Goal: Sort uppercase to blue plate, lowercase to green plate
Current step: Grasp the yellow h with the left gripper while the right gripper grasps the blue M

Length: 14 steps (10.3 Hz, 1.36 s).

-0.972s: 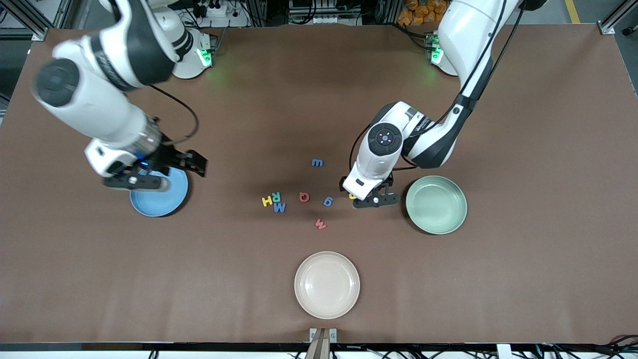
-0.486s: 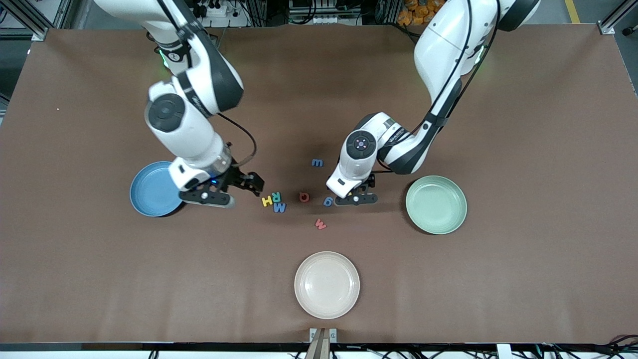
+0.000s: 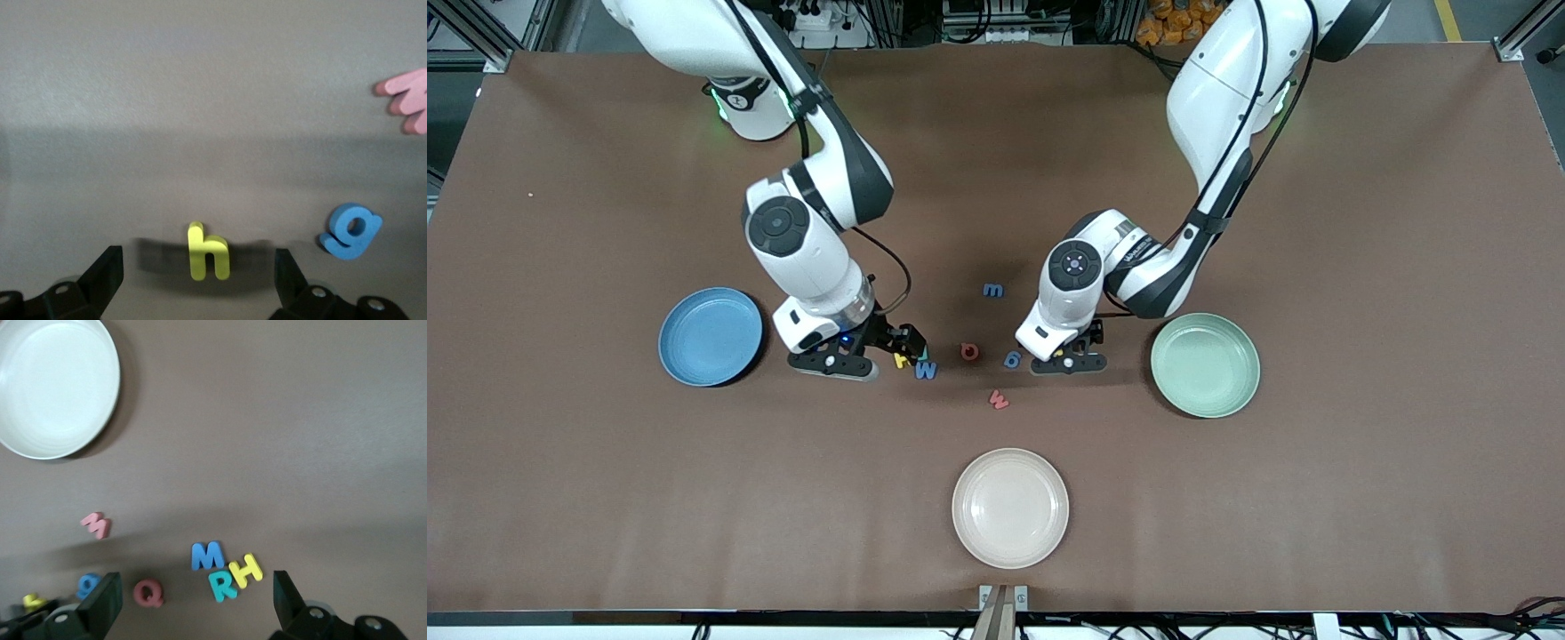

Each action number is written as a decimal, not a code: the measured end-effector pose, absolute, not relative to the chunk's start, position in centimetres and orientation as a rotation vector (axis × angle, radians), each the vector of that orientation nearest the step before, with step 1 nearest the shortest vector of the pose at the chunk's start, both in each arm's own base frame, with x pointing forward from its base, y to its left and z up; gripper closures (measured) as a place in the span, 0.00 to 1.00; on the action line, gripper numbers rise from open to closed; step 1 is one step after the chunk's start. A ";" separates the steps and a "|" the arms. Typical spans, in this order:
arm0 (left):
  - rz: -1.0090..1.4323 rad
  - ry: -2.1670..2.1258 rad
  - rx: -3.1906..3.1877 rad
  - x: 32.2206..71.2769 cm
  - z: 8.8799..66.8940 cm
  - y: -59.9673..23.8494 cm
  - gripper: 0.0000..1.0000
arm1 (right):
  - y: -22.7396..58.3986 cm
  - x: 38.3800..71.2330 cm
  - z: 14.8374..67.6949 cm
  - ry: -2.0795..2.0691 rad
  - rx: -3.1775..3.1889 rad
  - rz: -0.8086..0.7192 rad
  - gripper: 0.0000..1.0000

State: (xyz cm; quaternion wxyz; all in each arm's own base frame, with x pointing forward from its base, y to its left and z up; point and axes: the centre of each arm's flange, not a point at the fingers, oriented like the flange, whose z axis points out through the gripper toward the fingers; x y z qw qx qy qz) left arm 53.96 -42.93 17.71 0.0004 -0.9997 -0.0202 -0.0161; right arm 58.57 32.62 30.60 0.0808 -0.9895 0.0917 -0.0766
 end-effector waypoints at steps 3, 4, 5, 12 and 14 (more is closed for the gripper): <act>-0.046 -0.074 -3.135 54.2 17.3 -42.4 0.00 | 34.7 57.2 26.8 0.269 -2.964 -0.228 0.00; -0.044 -0.072 -3.135 54.1 17.2 -42.5 0.00 | 35.7 56.6 26.0 0.285 -2.967 -0.225 0.00; -0.041 -0.069 -3.134 54.0 17.1 -42.6 0.00 | 36.5 56.2 25.4 0.305 -2.974 -0.227 0.00; -0.045 -0.053 -3.142 53.7 17.0 -43.3 0.28 | 37.3 56.9 20.8 0.360 -2.969 -0.262 0.26; -0.055 -0.057 -3.149 53.5 17.5 -43.9 0.56 | 37.2 57.0 20.5 0.347 -2.981 -0.271 0.27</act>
